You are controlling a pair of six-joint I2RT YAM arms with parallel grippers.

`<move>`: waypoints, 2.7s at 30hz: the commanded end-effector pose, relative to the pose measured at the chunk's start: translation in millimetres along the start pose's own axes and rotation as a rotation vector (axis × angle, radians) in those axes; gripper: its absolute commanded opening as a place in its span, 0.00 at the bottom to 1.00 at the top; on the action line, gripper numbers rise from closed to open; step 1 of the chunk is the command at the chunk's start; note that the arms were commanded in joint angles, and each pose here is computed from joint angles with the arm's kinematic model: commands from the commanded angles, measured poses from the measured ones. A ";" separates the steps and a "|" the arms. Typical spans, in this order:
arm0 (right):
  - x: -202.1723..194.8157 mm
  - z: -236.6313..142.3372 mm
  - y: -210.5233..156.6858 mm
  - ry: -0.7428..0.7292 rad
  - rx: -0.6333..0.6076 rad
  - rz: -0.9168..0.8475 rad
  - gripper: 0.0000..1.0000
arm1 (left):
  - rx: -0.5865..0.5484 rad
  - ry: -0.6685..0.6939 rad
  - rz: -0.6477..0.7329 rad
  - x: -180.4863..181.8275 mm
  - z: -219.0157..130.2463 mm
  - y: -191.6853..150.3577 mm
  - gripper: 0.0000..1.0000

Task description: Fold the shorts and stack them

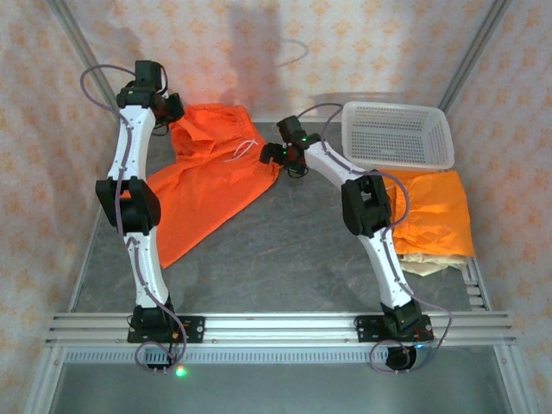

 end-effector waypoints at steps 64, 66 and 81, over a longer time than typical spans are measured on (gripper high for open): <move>-89.7 -192.1 -221.9 -0.484 -0.150 0.182 0.00 | 0.014 -0.036 -0.170 29.7 67.0 31.8 0.63; -85.8 -193.8 -222.1 -0.452 -0.149 0.168 0.13 | 0.018 -0.053 -0.162 19.6 35.4 30.8 0.68; -36.5 -247.3 -157.9 -0.270 -0.284 -0.064 0.97 | 0.385 -0.189 -0.186 8.3 33.8 -152.2 0.83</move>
Point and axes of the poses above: each hand's point on the last joint's axis, 136 mm out from that joint toward the fingers, its own z axis out along the fingers, its own x axis along the line the jaws close on, y = z × x, the point moved 8 cm from there along -z, back along the fingers, and after that the axes turned 15 degrees about -z, right-handed, at the moved point
